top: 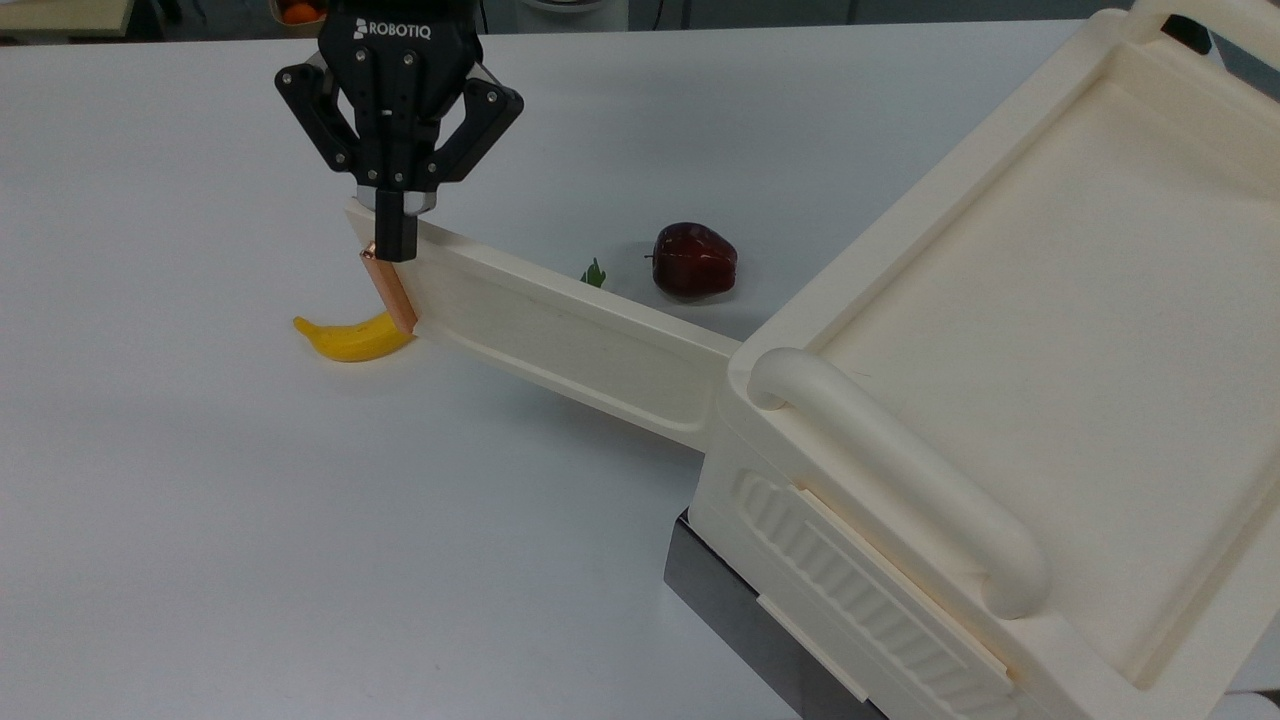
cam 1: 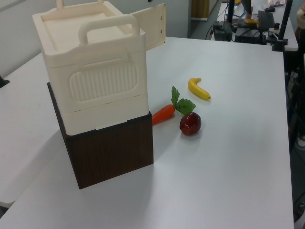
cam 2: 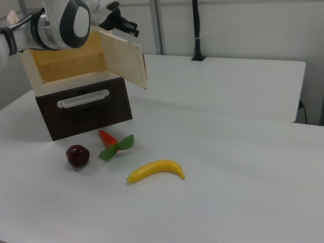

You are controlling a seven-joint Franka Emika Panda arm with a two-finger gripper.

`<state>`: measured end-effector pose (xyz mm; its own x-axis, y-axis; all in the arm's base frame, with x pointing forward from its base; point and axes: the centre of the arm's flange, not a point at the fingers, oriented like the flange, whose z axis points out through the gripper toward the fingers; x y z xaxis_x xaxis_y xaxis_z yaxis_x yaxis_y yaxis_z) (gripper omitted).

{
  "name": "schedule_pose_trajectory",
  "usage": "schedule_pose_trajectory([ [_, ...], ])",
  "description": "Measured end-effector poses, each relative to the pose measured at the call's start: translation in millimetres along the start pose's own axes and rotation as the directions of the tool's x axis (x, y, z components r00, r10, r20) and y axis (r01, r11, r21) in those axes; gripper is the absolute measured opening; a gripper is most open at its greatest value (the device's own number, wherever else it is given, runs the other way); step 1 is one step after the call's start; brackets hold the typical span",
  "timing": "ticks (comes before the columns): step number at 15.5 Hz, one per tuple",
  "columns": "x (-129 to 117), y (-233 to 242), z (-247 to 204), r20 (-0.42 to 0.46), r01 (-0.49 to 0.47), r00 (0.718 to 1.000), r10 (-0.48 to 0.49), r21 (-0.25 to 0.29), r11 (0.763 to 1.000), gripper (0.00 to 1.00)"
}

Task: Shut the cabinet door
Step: 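Lower the gripper against the door's outer edge near its copper handle, then push the door edge with the gripper, swinging it toward the cabinet front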

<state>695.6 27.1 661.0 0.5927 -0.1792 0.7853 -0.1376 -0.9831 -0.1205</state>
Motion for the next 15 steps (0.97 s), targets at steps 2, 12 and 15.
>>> schedule_pose_trajectory([
  [2,-0.6,-1.3,0.2,0.001,0.001,1.0,-0.001,0.002,1.0,0.01],
  [12,-15.3,-27.3,-19.0,0.175,0.027,0.984,-0.026,-0.006,1.0,0.01],
  [15,-22.6,-42.3,-24.5,0.224,0.041,0.974,-0.041,0.005,0.999,0.01],
])
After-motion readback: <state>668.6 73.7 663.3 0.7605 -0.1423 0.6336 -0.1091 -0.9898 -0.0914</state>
